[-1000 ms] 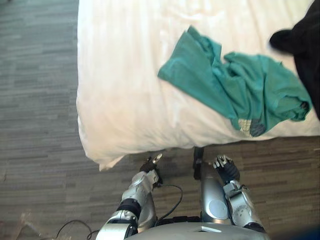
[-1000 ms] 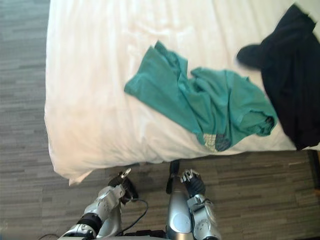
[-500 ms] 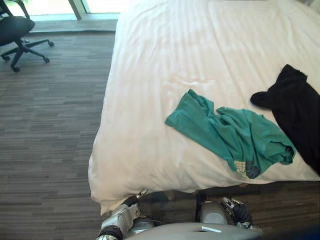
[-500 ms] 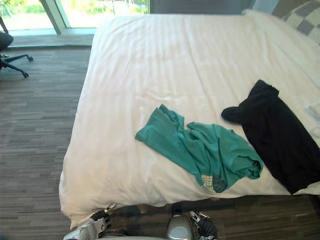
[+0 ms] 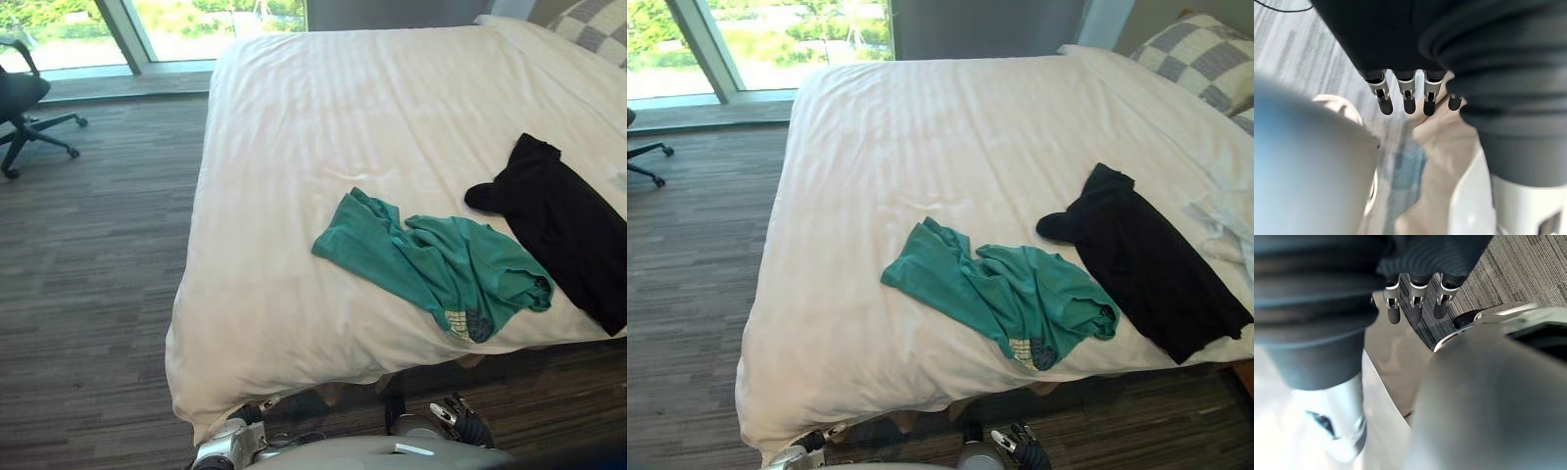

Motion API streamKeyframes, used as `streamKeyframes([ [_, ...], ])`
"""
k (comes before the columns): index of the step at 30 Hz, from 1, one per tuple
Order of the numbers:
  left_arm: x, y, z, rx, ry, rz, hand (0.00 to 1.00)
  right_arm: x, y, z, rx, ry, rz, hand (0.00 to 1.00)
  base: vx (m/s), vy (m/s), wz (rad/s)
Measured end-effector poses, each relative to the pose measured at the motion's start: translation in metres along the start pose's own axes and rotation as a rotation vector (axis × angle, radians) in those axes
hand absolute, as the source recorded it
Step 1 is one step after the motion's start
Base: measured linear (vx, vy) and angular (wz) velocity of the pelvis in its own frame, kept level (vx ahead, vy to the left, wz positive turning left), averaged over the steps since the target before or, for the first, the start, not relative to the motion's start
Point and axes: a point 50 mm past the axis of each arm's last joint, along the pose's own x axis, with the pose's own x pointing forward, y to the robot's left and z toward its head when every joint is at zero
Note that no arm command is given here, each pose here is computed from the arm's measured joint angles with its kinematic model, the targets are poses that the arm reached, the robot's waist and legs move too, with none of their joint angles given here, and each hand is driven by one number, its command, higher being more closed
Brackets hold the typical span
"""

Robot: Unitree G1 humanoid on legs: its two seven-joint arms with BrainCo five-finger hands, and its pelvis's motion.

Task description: Tidy the bed and pick cloth on bed and put in laundry

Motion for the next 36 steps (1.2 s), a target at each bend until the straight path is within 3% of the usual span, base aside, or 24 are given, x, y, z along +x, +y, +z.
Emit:
streamKeyframes([
  [4,-0.002,-0.003,-0.006,-0.098,-0.007,-0.005,0.0,0.003,0.003,0.01,-0.07,-0.018,0.035,0.0,-0.09,0.077,-1.36],
  [6,-0.002,-0.006,-0.01,-0.058,-0.006,-0.001,0.0,0.004,0.002,0.016,-0.077,-0.044,0.035,0.0,-0.05,0.17,-0.9],
  [8,-0.002,-0.011,-0.002,0.068,-0.049,-0.002,0.0,0.005,0.007,0.019,-0.047,-0.073,0.038,0.0,-0.09,0.141,-0.22],
  [10,-0.001,-0.011,0.004,0.069,-0.069,-0.005,0.0,0.003,0.009,0.015,-0.028,-0.068,0.039,0.0,-0.07,0.079,-0.49],
  [20,-0.002,-0.008,-0.017,-0.131,0.01,-0.075,0.0,-0.003,0.006,0.016,0.0,-0.13,0.04,0.0,-0.02,-0.018,-0.64],
  [23,-0.002,0.015,-0.028,-0.17,0.031,-0.018,0.0,-0.006,0.011,0.005,0.001,-0.103,0.051,0.0,0.01,-0.083,-1.18],
  [26,-0.004,0.017,-0.039,-0.142,0.05,-0.014,0.0,0.007,0.013,0.03,-0.015,-0.144,0.05,0.0,-0.16,-0.057,-1.43],
  [29,-0.003,0.024,-0.037,-0.056,0.046,-0.004,0.0,0.005,0.013,0.014,0.011,-0.083,0.038,0.0,0.02,-0.115,-0.67],
  [31,-0.003,0.01,-0.039,-0.037,0.059,-0.04,0.0,0.008,0.012,0.023,0.005,-0.106,0.035,0.0,-0.08,-0.112,-1.26],
  [36,-0.001,0.011,-0.021,0.012,-0.011,-0.041,0.0,0.007,0.015,0.017,0.012,-0.086,0.033,0.0,-0.13,-0.082,-0.49],
])
